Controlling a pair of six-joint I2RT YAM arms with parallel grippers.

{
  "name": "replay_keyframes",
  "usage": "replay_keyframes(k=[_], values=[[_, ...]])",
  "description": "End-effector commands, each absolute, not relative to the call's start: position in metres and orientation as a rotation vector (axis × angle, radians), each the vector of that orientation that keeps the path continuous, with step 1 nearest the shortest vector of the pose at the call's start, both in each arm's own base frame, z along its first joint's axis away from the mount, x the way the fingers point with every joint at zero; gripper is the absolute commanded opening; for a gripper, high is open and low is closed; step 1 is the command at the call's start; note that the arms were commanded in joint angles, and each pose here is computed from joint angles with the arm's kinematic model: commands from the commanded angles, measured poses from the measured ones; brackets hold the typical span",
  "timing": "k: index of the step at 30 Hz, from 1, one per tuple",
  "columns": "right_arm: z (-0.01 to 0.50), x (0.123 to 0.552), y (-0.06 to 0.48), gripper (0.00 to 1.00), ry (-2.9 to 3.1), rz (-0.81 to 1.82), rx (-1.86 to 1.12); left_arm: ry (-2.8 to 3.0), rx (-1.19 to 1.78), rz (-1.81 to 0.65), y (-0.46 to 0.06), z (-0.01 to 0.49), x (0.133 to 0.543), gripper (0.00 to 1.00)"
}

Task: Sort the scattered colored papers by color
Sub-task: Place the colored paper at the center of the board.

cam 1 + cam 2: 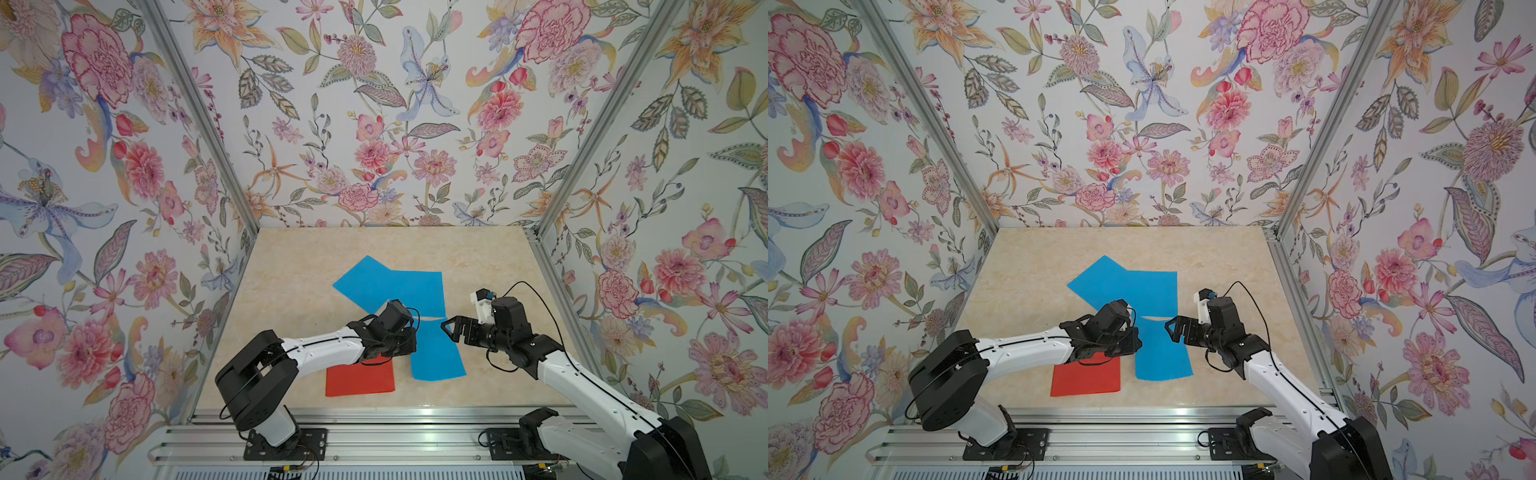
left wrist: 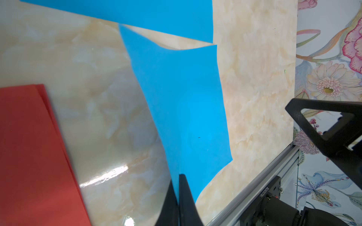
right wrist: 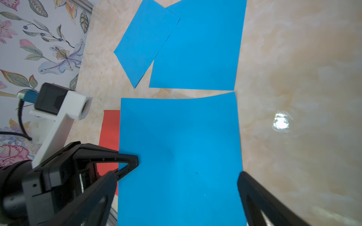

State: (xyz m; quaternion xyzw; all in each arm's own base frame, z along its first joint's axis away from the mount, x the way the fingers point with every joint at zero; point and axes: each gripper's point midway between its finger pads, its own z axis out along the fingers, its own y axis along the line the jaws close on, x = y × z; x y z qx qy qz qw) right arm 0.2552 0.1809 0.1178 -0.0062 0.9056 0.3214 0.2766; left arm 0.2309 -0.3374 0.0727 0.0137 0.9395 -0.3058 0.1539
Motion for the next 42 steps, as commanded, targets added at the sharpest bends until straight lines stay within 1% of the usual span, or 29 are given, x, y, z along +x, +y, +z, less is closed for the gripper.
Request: replay_keyframes(k=[1, 7, 14, 26, 42], values=[[0.105, 0.257, 0.191, 1.0, 2.437, 0.869, 0.008, 2.704, 0.011, -0.845, -0.336, 0.066, 0.224, 0.0], [0.094, 0.254, 0.206, 1.0, 2.452, 0.872, -0.02, 2.742, 0.029, -0.849, -0.336, 0.06, 0.211, 0.0], [0.086, 0.253, 0.207, 1.0, 2.468, 0.864, -0.033, 2.775, 0.04, -0.836, -0.332, 0.053, 0.202, 0.0], [0.051, 0.251, 0.212, 1.0, 2.537, 0.84, -0.043, 2.794, 0.052, -0.812, -0.333, 0.047, 0.203, 0.0], [0.037, 0.247, 0.213, 1.0, 2.587, 0.793, -0.059, 2.796, 0.065, -0.794, -0.333, 0.047, 0.204, 0.0]])
